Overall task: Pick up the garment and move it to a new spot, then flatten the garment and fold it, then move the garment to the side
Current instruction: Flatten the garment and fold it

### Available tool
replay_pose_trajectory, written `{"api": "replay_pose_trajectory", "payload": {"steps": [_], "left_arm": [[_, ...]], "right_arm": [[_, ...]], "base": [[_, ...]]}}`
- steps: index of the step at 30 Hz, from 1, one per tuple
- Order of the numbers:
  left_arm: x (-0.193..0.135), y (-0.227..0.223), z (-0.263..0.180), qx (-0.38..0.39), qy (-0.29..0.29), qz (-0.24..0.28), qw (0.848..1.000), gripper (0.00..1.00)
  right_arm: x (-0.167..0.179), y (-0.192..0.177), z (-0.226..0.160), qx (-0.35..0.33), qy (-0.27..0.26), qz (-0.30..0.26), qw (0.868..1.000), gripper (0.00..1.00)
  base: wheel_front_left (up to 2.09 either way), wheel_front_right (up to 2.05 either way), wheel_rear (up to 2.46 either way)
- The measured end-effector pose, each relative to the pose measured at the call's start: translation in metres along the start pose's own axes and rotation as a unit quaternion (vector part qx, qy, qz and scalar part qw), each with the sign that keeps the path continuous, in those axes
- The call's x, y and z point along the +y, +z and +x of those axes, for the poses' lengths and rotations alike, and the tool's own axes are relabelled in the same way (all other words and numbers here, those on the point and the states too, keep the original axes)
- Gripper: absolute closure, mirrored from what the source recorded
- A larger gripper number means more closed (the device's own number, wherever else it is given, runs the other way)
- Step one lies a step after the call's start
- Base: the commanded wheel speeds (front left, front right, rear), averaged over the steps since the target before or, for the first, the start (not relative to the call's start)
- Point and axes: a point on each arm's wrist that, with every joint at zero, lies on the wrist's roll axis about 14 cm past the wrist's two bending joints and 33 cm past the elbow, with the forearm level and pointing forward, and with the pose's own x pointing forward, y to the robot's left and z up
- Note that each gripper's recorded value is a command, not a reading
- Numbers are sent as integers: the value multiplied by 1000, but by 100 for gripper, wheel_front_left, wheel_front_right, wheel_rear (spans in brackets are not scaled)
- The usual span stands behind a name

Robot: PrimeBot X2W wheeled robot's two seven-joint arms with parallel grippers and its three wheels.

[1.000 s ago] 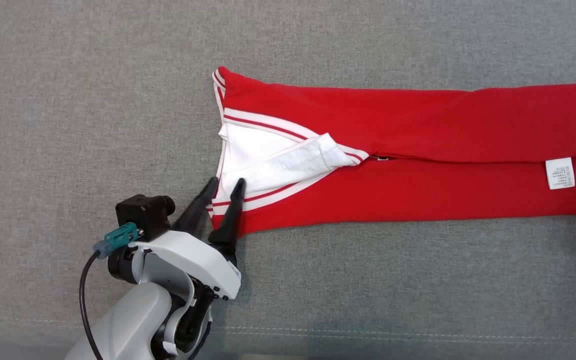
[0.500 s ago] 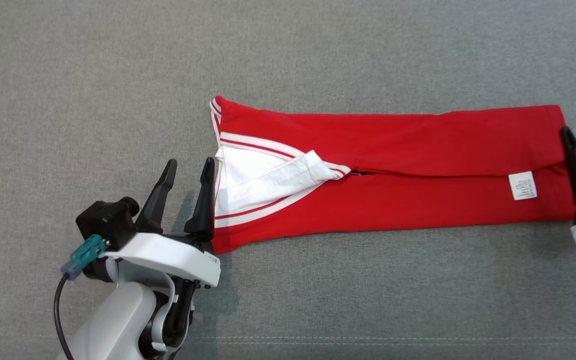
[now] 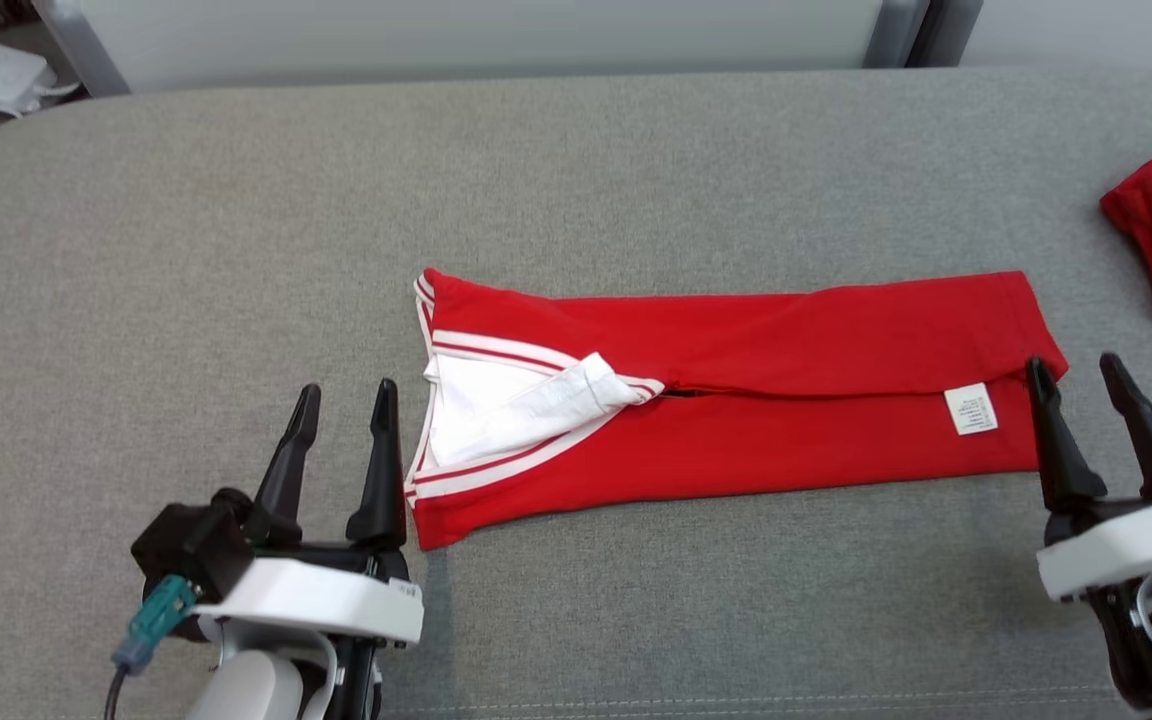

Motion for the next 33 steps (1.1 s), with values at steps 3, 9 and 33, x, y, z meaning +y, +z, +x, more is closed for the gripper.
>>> {"api": "replay_pose_trajectory", "payload": {"steps": [3,9,33], "left_arm": [[-2,6,-10,-13,-5,8,1000,0],[-3,13,-32,-28,-15,32,999,0],[-5,-4,-41,-4,-28,60,998,0]], "right_arm": [[-4,0,-17,-4,-15,3,1000,0],[-11,-1,-47,-10,-43,15,999,0],[-55,-19,-22,-3,-145,108,983,0]], "base": [[0,0,0],[0,0,0],[0,0,0]]}}
